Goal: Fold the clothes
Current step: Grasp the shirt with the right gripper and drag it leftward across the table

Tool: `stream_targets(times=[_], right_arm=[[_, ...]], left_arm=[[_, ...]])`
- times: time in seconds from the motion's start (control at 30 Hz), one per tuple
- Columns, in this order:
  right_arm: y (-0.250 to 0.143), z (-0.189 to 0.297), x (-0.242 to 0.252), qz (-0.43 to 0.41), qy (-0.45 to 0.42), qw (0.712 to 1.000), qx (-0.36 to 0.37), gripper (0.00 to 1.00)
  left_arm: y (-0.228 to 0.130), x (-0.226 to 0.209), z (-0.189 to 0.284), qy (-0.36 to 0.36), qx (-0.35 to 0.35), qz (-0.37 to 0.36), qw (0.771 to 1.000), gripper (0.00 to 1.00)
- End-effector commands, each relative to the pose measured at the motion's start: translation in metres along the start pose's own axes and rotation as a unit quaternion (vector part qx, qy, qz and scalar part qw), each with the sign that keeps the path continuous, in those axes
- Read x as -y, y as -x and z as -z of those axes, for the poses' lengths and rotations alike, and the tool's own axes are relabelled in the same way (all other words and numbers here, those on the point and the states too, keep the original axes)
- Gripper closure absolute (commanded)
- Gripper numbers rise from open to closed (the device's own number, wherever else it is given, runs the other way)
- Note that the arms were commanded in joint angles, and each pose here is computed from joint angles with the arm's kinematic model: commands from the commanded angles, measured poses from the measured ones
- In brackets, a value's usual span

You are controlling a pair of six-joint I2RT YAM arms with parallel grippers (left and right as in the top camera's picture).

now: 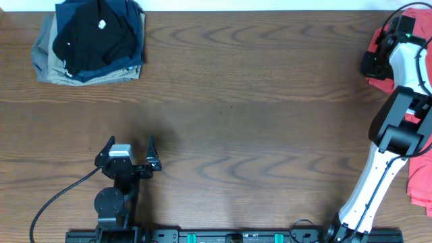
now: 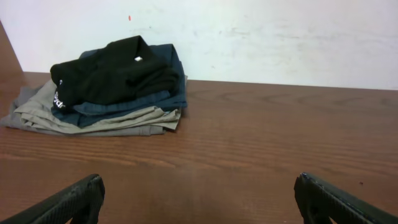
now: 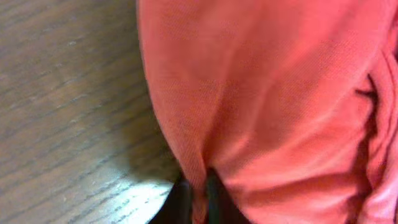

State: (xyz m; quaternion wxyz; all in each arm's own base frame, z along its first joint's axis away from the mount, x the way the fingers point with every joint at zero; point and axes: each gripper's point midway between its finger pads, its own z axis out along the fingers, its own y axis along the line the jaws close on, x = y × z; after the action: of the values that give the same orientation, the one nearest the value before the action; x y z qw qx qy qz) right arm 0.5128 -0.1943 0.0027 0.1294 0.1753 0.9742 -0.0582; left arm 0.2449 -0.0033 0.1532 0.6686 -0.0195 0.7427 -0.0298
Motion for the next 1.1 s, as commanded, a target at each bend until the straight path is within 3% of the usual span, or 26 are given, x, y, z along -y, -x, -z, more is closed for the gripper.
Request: stream_targets(times=[0.0,0.23,0.43,0.57,0.73,0.87,1.07], right_arm=[[-0.009,-0.005,-0.006,-0.010,0.006,1.000,-0.020,0.99],[0.005,0.054,-0.028,-0.037,0.063,0.997,0.008,0.99],[0.018,0.142,-0.103,0.017,0.163,0.984,0.071,0.99],[0.003,0.181,-0.176,0.085,0.196,0.973,0.089,0.99],[-0.061,0.204,-0.297,0.204,0.237,0.948,0.066,0.99],[-0.138,0.222,-0.383,0.302,0.264,0.915,0.041,0.99],[-0.245,0.254,-0.459,0.372,0.265,0.889,0.030,0.99]], left_arm=[[-0.015,0.001,-0.001,-0.004,-0.022,-0.002,1.000,0.02],[-0.015,0.001,-0.001,-0.004,-0.022,-0.002,1.000,0.02],[-0.015,0.001,-0.001,-0.004,-0.022,-0.002,1.000,0.02],[-0.015,0.001,-0.001,-0.004,-0.022,-0.002,1.000,0.02],[-0.015,0.001,-0.001,-0.004,-0.022,-0.002,1.000,0.02],[-0.015,0.001,-0.001,-0.004,-0.022,-0.002,1.000,0.02],[-0.015,0.001,-0.001,-0.004,-0.022,-0.002,1.000,0.02]])
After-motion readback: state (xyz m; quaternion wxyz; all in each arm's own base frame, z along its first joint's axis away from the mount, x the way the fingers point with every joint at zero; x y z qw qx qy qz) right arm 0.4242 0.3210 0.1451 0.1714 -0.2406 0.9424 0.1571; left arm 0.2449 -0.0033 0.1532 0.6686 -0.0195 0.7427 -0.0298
